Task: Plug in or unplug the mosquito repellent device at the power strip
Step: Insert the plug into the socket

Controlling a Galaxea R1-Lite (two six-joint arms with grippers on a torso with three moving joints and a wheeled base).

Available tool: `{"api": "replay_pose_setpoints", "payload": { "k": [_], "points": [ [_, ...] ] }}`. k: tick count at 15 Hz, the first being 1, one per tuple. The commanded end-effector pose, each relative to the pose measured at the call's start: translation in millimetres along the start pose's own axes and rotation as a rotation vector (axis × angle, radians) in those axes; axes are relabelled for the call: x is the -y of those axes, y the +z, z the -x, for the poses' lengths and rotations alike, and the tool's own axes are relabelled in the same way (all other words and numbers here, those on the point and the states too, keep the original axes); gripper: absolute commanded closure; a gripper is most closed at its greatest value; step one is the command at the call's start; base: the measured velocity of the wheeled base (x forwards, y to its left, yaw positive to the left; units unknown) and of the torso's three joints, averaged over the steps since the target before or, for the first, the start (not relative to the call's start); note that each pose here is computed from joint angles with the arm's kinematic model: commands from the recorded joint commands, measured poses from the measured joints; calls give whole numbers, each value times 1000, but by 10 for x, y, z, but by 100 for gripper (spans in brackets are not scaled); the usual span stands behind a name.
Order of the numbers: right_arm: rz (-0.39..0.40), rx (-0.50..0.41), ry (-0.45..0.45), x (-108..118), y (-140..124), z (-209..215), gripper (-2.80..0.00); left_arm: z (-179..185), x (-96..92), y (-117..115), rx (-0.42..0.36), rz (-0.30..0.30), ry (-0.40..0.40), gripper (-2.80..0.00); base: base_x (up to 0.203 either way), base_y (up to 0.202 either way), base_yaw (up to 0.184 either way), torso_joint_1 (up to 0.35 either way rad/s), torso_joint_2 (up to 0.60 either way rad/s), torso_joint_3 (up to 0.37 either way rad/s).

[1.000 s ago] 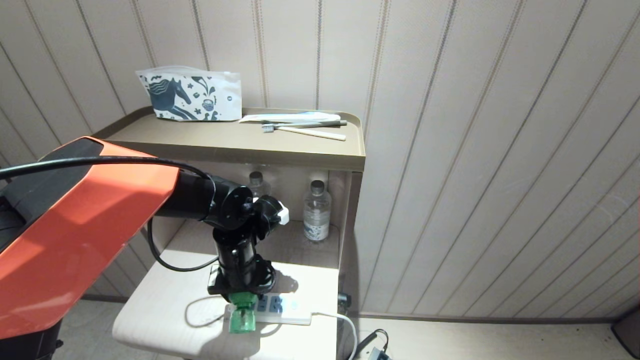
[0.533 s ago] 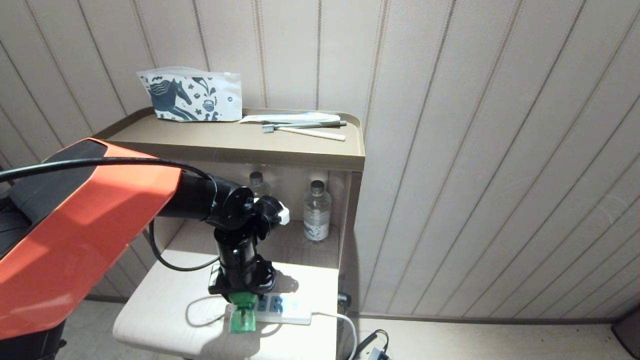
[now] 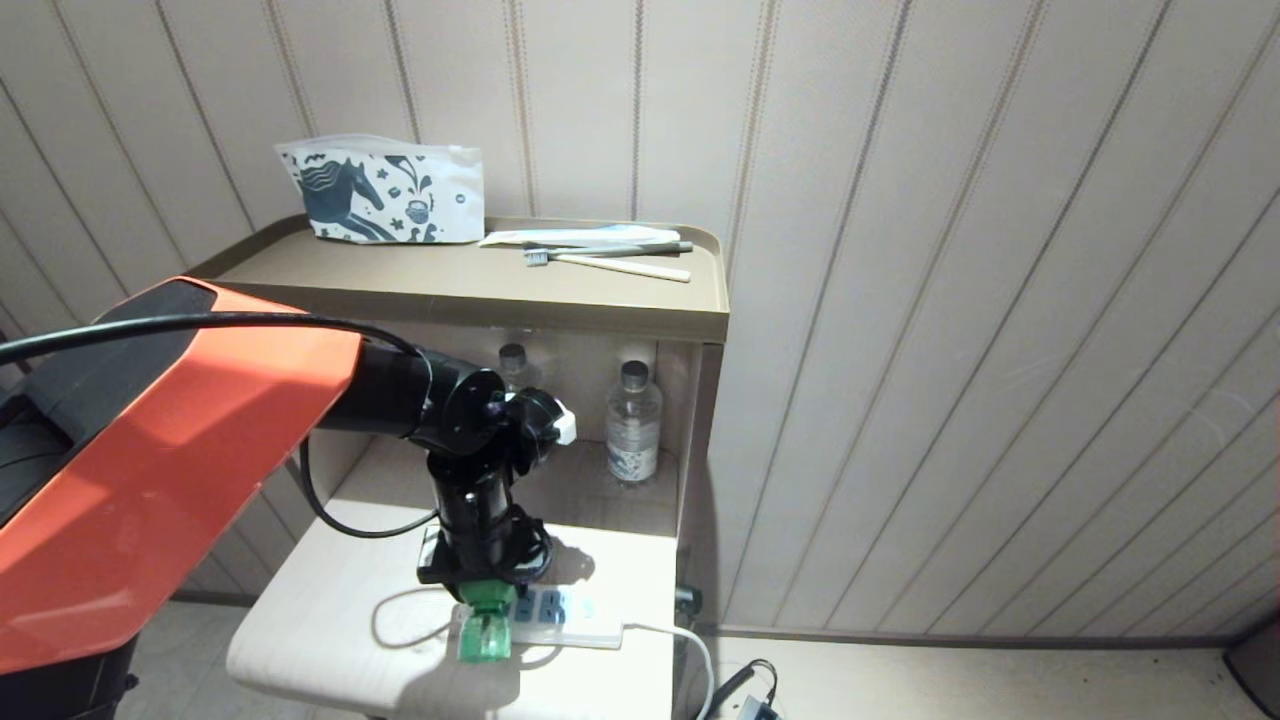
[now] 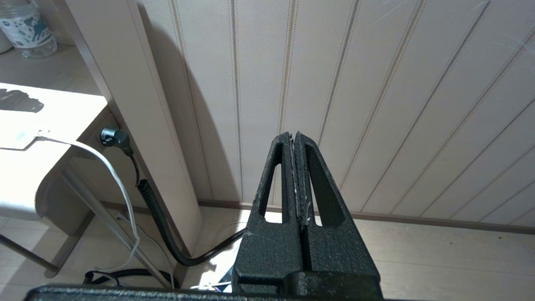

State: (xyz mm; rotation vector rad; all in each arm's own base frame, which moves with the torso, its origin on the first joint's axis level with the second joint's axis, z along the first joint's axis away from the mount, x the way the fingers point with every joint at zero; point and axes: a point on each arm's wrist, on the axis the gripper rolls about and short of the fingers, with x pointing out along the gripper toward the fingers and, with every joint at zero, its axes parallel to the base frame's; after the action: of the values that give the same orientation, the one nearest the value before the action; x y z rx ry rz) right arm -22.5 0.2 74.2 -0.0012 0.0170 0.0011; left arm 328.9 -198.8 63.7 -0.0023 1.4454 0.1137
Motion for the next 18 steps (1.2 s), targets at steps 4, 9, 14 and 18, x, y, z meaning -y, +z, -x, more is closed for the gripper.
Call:
{"api": "replay_pose_setpoints", "payload": {
  "k": [4, 9, 14, 18],
  "points": [
    [0, 0, 0, 0, -1, 0, 0, -103, 3, 6, -21, 3, 19, 0, 0, 0, 0, 0, 0, 0],
    [0, 0, 0, 0, -1, 0, 0, -125, 23, 30, -19, -2, 18, 0, 0, 0, 0, 0, 0, 0],
    [0, 0, 0, 0, -1, 0, 0, -153, 26, 38, -24, -11, 21, 0, 0, 0, 0, 0, 0, 0],
    [0, 0, 0, 0, -1, 0, 0, -175, 26, 43, -28, -11, 24, 0, 0, 0, 0, 0, 0, 0]
  ]
}}
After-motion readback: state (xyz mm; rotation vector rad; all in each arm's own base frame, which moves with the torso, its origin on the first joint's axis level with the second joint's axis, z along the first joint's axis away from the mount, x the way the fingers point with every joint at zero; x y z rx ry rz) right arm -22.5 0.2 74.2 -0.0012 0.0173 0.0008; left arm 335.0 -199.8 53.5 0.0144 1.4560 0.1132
